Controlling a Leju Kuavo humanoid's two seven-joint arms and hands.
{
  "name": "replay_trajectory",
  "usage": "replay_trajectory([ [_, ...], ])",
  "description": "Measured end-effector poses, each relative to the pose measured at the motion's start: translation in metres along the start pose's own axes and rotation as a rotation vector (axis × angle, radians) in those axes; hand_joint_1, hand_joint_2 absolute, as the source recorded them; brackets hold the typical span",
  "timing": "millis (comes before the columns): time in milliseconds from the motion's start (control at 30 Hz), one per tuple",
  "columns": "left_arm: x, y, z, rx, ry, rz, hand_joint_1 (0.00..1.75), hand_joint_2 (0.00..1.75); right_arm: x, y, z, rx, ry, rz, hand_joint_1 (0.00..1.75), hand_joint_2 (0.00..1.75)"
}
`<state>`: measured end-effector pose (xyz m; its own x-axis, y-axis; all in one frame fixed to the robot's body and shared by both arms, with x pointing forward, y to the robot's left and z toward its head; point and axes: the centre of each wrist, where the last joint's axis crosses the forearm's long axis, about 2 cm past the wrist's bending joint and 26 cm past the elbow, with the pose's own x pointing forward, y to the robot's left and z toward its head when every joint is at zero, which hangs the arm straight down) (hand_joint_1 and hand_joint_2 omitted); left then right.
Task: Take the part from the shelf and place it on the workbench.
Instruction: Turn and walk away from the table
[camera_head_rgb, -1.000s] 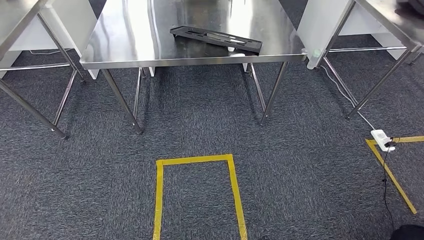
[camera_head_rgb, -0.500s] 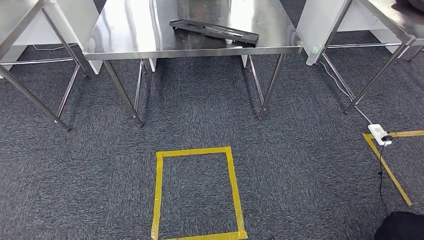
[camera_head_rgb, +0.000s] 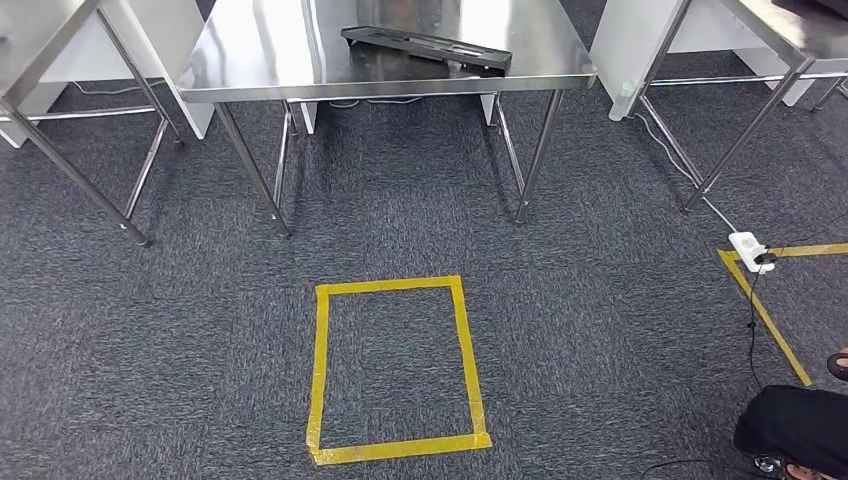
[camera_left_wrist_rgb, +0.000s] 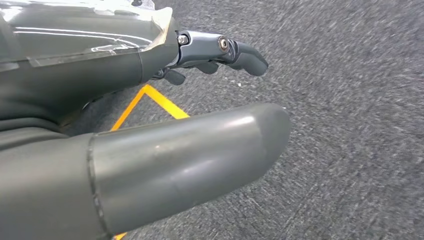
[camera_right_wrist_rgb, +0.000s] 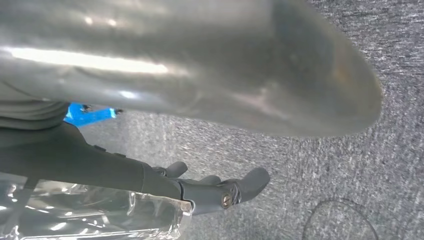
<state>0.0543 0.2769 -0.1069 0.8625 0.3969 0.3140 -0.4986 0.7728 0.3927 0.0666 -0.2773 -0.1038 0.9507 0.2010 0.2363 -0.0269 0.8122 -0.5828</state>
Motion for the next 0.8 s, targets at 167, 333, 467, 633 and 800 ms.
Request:
replay_trajectory([
  [167,-0.0024,0.0021,-0.0006,-0.001,-0.010,-0.015,0.00,0.00,-0.0045,-0.0004,0.0003,-0.008,0.003,-0.010,0.00,0.00],
  [333,-0.0027,0.0024,-0.0008,-0.007,-0.016,-0.020,0.00,0.00,-0.0057,-0.0005,0.0003,-0.010,0.005,-0.019,0.00,0.00],
  [467,-0.0006,0.0027,-0.0015,-0.011,-0.027,-0.025,0.00,0.00,-0.0060,0.0001,0.0008,-0.010,0.008,-0.029,0.00,0.00],
  [633,0.0008,0.0033,-0.0022,-0.012,-0.036,-0.032,0.00,0.00,-0.0051,0.0007,0.0012,-0.011,0.008,-0.039,0.00,0.00],
  [800,0.0010,0.0038,-0.0025,-0.015,-0.042,-0.039,0.00,0.00,-0.0072,-0.0003,0.0007,-0.014,0.011,-0.045,0.00,0.00],
])
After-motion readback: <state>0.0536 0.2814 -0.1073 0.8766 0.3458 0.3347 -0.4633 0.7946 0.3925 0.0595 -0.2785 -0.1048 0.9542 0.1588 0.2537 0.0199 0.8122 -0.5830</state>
